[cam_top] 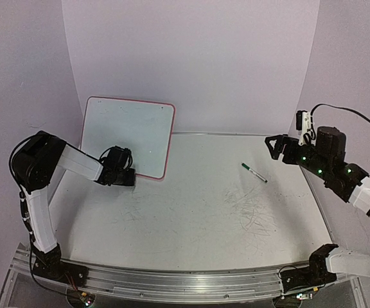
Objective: Write a sentence on the whiteboard
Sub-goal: Move the whiteboard stand to the center of the board.
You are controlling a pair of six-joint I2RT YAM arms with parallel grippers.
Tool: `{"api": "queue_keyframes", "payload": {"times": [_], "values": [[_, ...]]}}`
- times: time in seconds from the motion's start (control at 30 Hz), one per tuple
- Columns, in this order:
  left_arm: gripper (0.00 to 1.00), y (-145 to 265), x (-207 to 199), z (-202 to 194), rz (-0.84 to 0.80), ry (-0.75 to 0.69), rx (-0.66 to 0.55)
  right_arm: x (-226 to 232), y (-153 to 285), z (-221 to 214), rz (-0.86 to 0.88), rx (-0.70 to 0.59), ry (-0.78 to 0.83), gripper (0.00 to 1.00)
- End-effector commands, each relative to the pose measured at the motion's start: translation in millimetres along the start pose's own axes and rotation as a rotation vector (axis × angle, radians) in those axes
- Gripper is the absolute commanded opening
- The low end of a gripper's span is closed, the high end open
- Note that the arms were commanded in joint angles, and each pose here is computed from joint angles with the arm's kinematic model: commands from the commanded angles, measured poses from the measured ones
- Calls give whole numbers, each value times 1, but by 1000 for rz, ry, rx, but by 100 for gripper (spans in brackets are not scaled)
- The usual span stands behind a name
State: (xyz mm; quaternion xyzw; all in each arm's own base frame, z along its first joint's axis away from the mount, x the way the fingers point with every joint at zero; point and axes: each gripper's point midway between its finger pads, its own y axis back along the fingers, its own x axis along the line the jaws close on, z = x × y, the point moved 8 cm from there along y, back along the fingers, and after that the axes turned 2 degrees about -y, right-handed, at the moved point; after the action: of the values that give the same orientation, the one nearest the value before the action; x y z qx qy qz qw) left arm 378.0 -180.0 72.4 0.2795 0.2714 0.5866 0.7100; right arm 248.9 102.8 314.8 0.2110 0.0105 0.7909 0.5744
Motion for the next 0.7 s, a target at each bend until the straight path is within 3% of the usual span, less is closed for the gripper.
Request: {"api": "queue_keyframes", "payload": {"times": [0.0, 0.33, 0.67], "values": [[10, 7, -35, -6, -92, -11, 2, 5, -7, 5, 36, -19, -19, 98], [7, 33, -107, -35, -151, 34, 4, 4, -28, -13, 53, 74, -59, 98], [8, 55, -194, -71, -285, 20, 35, 10, -55, -72, 70, 269, -144, 98]]}}
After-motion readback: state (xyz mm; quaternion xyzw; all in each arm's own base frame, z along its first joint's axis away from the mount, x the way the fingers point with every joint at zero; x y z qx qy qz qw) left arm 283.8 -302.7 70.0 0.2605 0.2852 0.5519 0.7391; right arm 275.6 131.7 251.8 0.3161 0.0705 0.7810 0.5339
